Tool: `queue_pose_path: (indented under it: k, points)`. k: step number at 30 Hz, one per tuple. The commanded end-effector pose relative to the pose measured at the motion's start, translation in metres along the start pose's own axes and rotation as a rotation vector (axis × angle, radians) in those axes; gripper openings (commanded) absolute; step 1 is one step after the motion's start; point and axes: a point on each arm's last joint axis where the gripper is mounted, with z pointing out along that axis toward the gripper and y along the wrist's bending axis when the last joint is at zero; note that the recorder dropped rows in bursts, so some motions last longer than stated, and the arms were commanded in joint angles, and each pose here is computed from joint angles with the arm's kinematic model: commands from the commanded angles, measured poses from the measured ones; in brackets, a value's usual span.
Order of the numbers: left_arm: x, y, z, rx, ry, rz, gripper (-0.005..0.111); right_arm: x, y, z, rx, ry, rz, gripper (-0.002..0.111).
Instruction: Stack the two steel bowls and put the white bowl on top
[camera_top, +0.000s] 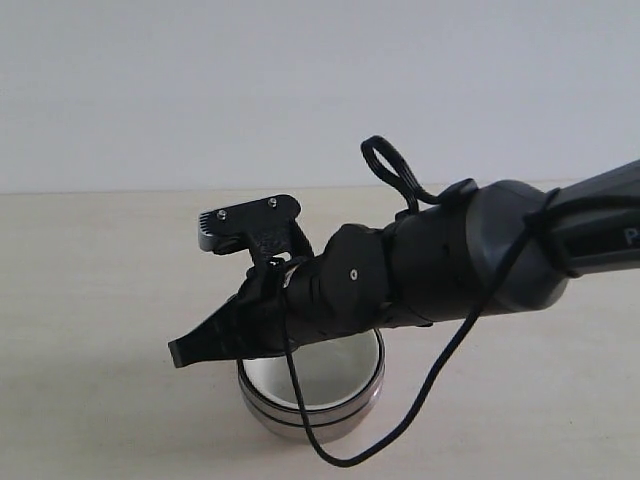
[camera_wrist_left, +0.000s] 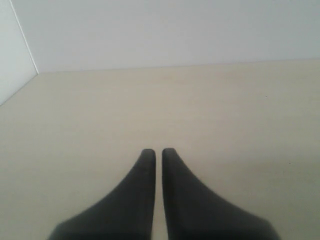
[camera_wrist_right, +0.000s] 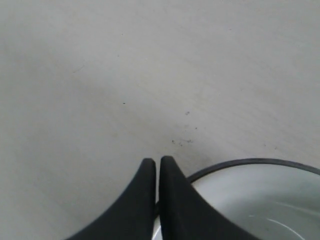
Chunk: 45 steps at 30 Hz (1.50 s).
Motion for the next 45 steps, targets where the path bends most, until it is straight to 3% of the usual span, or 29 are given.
queue_pose_path:
  k: [1, 10, 17, 24, 33, 45]
  points:
    - [0.001, 0.0, 0.0, -0.002, 0.001, -0.014, 0.004, -0.012, 0.004, -0.014, -0.014, -0.039, -0.032, 0.0]
    - [0.001, 0.0, 0.0, -0.002, 0.001, -0.014, 0.004, -0.047, 0.004, -0.073, -0.038, -0.17, -0.093, 0.0]
    - [0.001, 0.0, 0.0, -0.002, 0.001, -0.014, 0.004, -0.062, -0.025, -0.132, -0.015, -0.142, -0.116, 0.0]
    - [0.001, 0.0, 0.0, -0.002, 0.001, -0.014, 0.004, -0.075, -0.045, -0.222, 0.09, -0.276, -0.164, 0.0]
    - [0.001, 0.0, 0.0, -0.002, 0.001, -0.014, 0.004, -0.057, -0.05, -0.35, 0.315, -0.507, -0.144, 0.0]
    - [0.001, 0.0, 0.0, -0.002, 0.001, -0.014, 0.004, 0.002, -0.014, -0.47, 0.37, -0.872, -0.194, 0.0]
